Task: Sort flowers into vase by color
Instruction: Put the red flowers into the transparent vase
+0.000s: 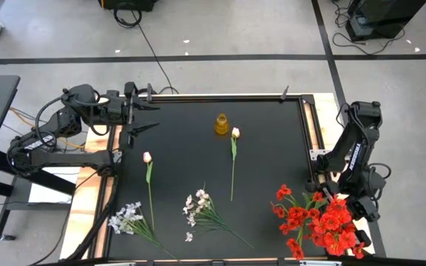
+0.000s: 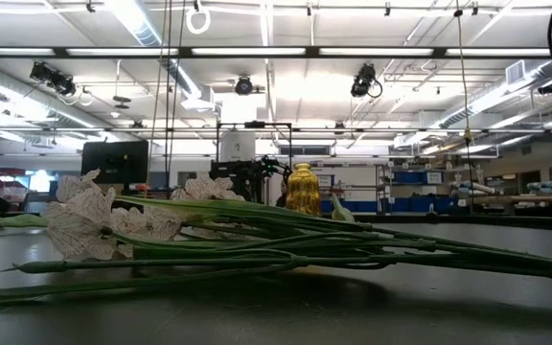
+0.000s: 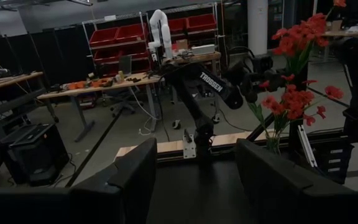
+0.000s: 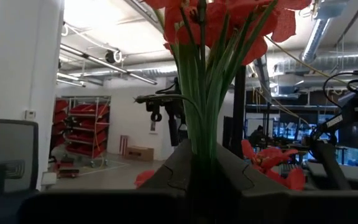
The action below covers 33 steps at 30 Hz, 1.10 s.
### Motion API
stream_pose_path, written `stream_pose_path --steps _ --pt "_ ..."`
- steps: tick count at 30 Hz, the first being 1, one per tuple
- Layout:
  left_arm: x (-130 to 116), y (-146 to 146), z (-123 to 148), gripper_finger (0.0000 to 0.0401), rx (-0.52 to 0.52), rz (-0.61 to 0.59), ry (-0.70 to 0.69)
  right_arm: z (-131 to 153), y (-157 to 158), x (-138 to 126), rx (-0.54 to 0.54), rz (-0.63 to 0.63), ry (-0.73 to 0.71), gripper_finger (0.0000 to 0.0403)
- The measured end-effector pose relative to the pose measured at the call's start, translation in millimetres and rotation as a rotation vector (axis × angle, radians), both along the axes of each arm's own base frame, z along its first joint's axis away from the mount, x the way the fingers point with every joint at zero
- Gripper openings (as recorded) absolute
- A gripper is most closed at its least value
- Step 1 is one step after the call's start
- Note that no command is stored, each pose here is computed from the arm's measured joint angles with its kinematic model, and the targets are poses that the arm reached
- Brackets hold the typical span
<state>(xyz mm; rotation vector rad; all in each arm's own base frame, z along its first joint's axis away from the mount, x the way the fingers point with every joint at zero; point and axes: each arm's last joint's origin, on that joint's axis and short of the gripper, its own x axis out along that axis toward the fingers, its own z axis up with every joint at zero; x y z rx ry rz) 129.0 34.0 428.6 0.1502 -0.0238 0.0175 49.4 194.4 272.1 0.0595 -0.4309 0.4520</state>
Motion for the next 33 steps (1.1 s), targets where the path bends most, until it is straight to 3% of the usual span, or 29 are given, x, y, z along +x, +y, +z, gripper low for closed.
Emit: stream_pose_path --steps 9,16,25,29,33 --pt "0.0 0.0 0.0 0.0224 0.0 0.0 0.0 -2.7 2.0 3.5 0.002 -0.029 -0.01 0.0066" --pt "0.0 0.0 0.0 0.0224 0.0 0.0 0.0 -3.1 -0.7 2.1 -0.031 -0.134 0.037 0.0086" --pt "0.0 0.0 0.0 0.0224 0.0 0.0 0.0 0.3 -3.0 1.1 -0.003 -0.123 0.014 0.0115" --pt "0.0 0.0 0.0 0.0224 0.0 0.0 0.0 0.5 -3.1 2.2 0.025 -0.105 0.018 0.0109" --pt "0.0 0.0 0.0 0.0224 0.0 0.0 0.0 0.7 -3.0 2.2 0.029 -0.098 0.014 0.0077"
